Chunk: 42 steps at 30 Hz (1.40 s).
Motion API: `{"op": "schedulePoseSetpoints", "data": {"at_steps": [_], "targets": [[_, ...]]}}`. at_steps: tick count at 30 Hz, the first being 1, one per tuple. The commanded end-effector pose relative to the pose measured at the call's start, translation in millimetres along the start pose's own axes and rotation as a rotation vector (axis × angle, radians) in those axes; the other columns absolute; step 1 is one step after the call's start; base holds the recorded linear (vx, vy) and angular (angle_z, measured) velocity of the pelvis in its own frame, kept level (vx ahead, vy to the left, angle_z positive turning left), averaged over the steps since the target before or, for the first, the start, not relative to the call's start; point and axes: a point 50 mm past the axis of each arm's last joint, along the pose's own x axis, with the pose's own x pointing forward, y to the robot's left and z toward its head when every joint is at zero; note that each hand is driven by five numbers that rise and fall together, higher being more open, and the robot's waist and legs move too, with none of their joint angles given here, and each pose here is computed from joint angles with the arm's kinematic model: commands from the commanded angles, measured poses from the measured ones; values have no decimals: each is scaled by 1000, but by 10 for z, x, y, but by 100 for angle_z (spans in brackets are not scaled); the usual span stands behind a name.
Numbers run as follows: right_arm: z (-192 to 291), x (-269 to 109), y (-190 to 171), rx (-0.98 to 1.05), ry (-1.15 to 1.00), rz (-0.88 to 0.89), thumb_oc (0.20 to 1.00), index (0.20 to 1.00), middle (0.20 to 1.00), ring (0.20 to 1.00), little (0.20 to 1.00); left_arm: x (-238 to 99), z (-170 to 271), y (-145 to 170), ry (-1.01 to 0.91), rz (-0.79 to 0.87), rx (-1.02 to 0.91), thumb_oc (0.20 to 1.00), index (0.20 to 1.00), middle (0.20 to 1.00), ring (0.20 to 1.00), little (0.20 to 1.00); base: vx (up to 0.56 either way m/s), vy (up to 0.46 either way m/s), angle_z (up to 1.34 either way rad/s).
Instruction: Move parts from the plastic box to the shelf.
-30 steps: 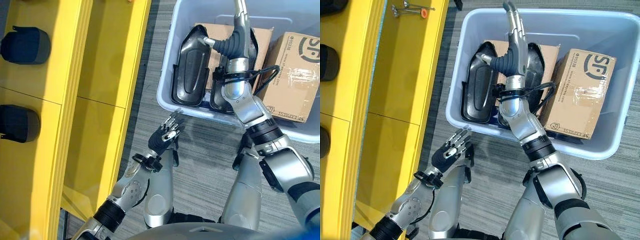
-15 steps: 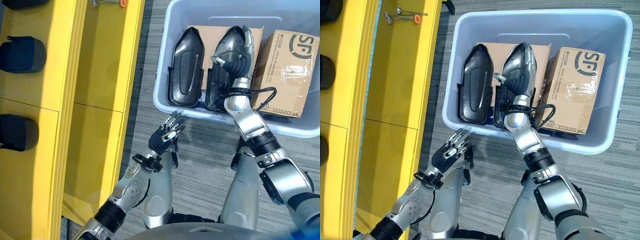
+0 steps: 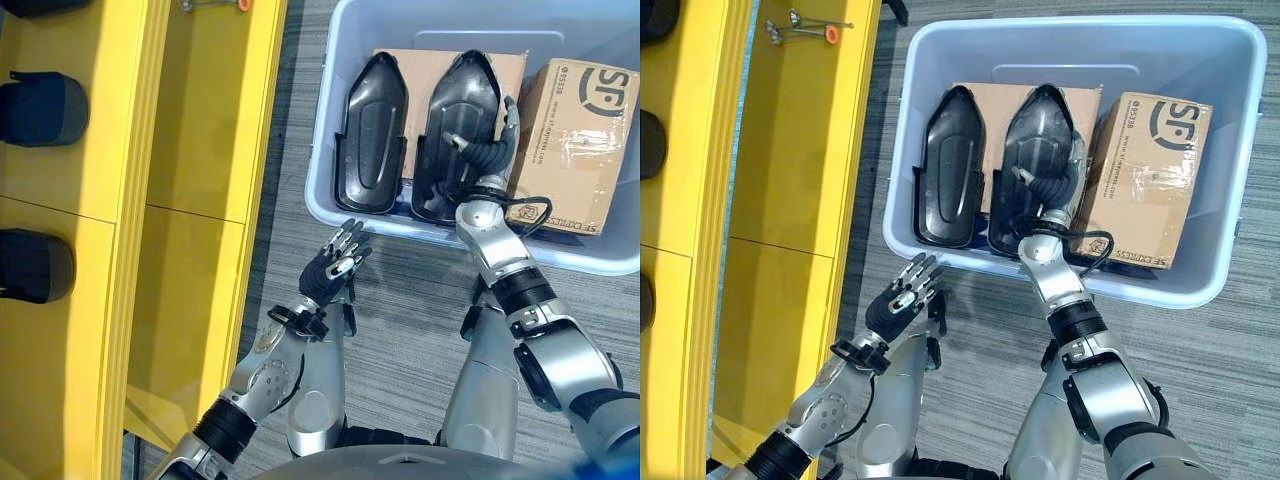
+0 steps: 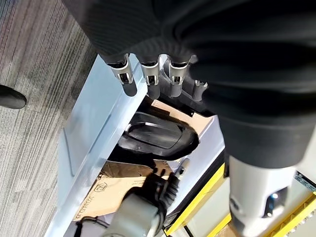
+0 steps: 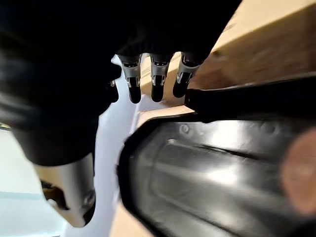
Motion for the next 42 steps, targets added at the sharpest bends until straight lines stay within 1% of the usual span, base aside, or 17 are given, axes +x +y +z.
{"op": "schedulePoseSetpoints", "data": {"at_steps": [1, 5, 10, 12, 16, 18, 21, 25, 30, 31, 32, 34, 35, 36, 37, 39, 42], "targets": [[280, 72, -6, 111, -80, -77, 1000, 1000, 1000, 1000, 1000, 49, 79, -184, -41, -80, 10, 1000, 1000, 1000, 1000, 1000, 0, 0, 0], [181, 77, -39, 96, -37, -90, 1000, 1000, 1000, 1000, 1000, 47, 65, -178, -39, -76, 14, 1000, 1000, 1000, 1000, 1000, 0, 0, 0], [-14, 33, -26, -10, 18, -106, 1000, 1000, 1000, 1000, 1000, 72, 82, -178, -48, -69, 3, 1000, 1000, 1000, 1000, 1000, -3, -9, 0], [-88, -4, -23, -19, 38, -118, 1000, 1000, 1000, 1000, 1000, 72, 55, -181, -41, -78, 13, 1000, 1000, 1000, 1000, 1000, -13, -40, -1], [-160, -106, 63, -8, 61, -54, 1000, 1000, 1000, 1000, 1000, 83, 71, -163, -57, -62, 13, 1000, 1000, 1000, 1000, 1000, 0, -12, -2], [-223, -150, 95, 21, 110, -43, 1000, 1000, 1000, 1000, 1000, 88, 76, -153, -55, -59, 17, 1000, 1000, 1000, 1000, 1000, 1, -34, -3], [-430, -260, 139, 67, 246, -8, 1000, 1000, 1000, 1000, 1000, 96, 78, -129, -61, -54, 21, 1000, 1000, 1000, 1000, 1000, 0, 0, 0], [-699, -414, 158, 62, 402, 2, 1000, 1000, 1000, 1000, 1000, 113, 96, -115, -62, -43, 26, 1000, 1000, 1000, 1000, 1000, 7, -16, 0], [-853, -492, 146, 22, 485, 1, 1000, 1000, 1000, 1000, 1000, 123, 102, -117, -63, -44, 28, 1000, 1000, 1000, 1000, 1000, 0, 0, 0], [-927, -516, 130, -19, 522, 3, 1000, 1000, 1000, 1000, 1000, 132, 107, -113, -62, -44, 28, 1000, 1000, 1000, 1000, 1000, 0, 0, 0], [-930, -516, 129, -23, 523, 3, 1000, 1000, 1000, 1000, 1000, 132, 107, -113, -62, -44, 28, 1000, 1000, 1000, 1000, 1000, 0, 0, 0], [-980, -514, 108, -106, 527, 2, 1000, 1000, 1000, 1000, 1000, 152, 109, -128, -58, -47, 31, 1000, 1000, 1000, 1000, 1000, 0, 0, 0], [-990, -504, 93, -143, 517, -4, 1000, 1000, 1000, 1000, 1000, 157, 109, -127, -57, -47, 29, 1000, 1000, 1000, 1000, 1000, 0, 0, 0], [-997, -484, 69, -224, 488, -10, 1000, 1000, 1000, 1000, 1000, 167, 113, -128, -56, -47, 21, 1000, 1000, 1000, 1000, 1000, 0, 0, 0], [-997, -481, 65, -240, 483, -13, 1000, 1000, 1000, 1000, 1000, 169, 114, -128, -56, -47, 21, 1000, 1000, 1000, 1000, 1000, 0, 0, 0], [-1013, -433, 5, -398, 452, -23, 1000, 1000, 1000, 1000, 1000, 175, 104, -124, -52, -50, 20, 1000, 1000, 1000, 1000, 1000, 13, 29, 5], [-1096, -413, -118, -571, 454, -55, 1000, 1000, 1000, 1000, 1000, 185, 74, -120, -45, -54, 20, 1000, 1000, 1000, 1000, 1000, 22, 47, 8]]}}
